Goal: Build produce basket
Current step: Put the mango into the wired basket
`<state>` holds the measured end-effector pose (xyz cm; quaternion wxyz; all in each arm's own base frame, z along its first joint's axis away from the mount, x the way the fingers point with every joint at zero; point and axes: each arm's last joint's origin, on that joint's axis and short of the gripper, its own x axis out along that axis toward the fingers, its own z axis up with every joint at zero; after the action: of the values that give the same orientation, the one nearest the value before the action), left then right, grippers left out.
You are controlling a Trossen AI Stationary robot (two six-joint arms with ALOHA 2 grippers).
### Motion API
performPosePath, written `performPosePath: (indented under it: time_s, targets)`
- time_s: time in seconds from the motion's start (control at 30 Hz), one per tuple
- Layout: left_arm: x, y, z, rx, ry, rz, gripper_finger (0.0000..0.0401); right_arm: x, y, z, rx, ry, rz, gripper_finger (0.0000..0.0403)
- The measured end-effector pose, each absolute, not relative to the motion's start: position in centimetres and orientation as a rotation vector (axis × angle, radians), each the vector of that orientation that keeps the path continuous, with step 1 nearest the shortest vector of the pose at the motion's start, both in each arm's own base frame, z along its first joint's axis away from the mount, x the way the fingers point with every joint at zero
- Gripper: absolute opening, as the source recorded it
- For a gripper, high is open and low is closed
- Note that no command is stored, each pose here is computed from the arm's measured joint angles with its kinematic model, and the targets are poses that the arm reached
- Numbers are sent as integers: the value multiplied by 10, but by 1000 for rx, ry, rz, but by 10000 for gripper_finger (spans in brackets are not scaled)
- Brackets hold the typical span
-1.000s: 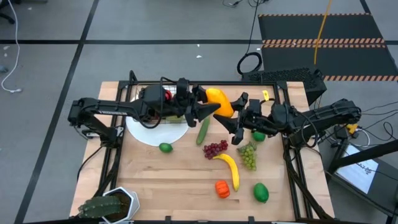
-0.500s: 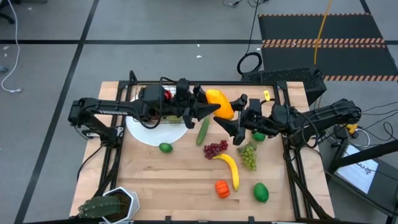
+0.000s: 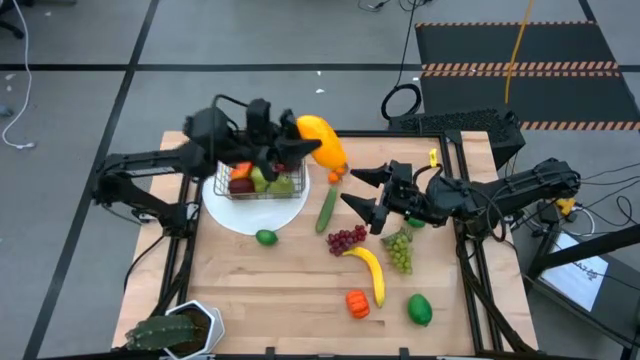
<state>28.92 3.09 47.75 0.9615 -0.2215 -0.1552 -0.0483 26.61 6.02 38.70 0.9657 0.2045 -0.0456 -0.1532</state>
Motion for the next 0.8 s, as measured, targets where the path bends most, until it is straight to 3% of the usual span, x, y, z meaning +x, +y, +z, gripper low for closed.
performPosePath:
  time_s: [0.2, 0.43, 0.6, 0.8]
  targets:
    - [253, 47, 469, -371, -66, 78, 238, 266, 60, 382, 461, -51, -319, 373]
    - [228, 67, 432, -301, 342, 392, 230, 266, 60, 375, 537, 0, -331, 373]
    - [240, 88, 400, -245, 585, 537, 227, 266, 61, 374, 560, 9, -308, 373]
    - [265, 115, 365, -194, 775, 566, 227, 256, 61, 376, 576, 74, -225, 373]
